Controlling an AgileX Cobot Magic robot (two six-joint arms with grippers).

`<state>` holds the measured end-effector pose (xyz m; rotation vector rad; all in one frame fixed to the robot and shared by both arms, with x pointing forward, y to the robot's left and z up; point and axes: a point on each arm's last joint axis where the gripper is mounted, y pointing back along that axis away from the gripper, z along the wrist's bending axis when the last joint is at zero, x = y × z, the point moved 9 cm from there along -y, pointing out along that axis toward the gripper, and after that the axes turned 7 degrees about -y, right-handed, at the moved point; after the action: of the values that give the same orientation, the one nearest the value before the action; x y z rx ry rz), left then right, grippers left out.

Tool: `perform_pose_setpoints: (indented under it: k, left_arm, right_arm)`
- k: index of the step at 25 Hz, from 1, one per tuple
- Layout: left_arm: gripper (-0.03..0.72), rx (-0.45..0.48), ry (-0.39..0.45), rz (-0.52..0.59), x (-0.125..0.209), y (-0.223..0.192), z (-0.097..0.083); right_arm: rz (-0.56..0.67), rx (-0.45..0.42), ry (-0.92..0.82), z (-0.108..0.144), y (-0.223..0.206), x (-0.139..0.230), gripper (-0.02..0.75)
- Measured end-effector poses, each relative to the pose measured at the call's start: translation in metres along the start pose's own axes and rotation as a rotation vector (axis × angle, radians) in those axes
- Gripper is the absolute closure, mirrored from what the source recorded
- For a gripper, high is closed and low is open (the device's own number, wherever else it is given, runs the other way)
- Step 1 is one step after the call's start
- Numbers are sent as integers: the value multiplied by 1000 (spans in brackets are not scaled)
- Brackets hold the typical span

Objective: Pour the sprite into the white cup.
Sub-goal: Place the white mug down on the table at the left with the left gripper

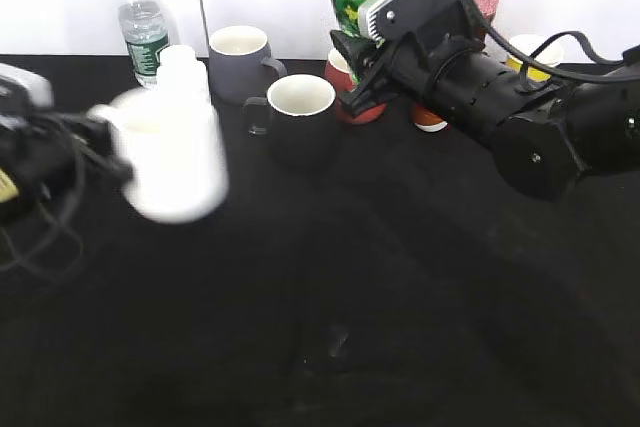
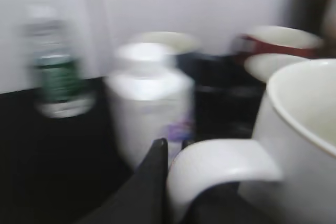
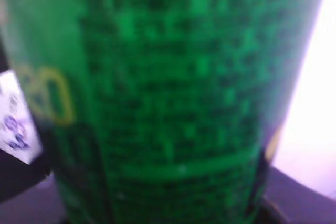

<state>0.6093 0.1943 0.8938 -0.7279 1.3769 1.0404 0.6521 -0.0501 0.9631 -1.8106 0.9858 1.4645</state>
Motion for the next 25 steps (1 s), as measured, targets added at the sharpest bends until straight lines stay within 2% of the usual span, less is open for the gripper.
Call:
perform_pose_setpoints:
  k: [3,4,8,9,13,17,19,25]
  left_arm:
    - [636,-290,52,18,5,7,53]
    - [636,-353,59,19,6,8,68]
    - [636,-488,56,-18,10,-3,140]
    - [636,-488,44,-24,14,-11,150]
    - [636,-426,10,-28,43,-62,160]
    - [636,-424,-14,-78,56,-102,179]
    - [637,-416,-12,-47,69,-112,183]
    - [620,-417,2,-48,72,-113,183]
  right_arm:
    - [0,0,-22,0,0,0,354]
    - [0,0,-42,0,0,0,353]
    - [0,0,-102,0,0,0,354]
    - [0,0,-115,0,0,0,354]
    - [-1,4,-125,-1,0,0,355]
    - [-1,4,-125,-1,0,0,360]
    - [-1,4,-125,-1,0,0,360]
    - [-1,5,-126,-1,0,0,360]
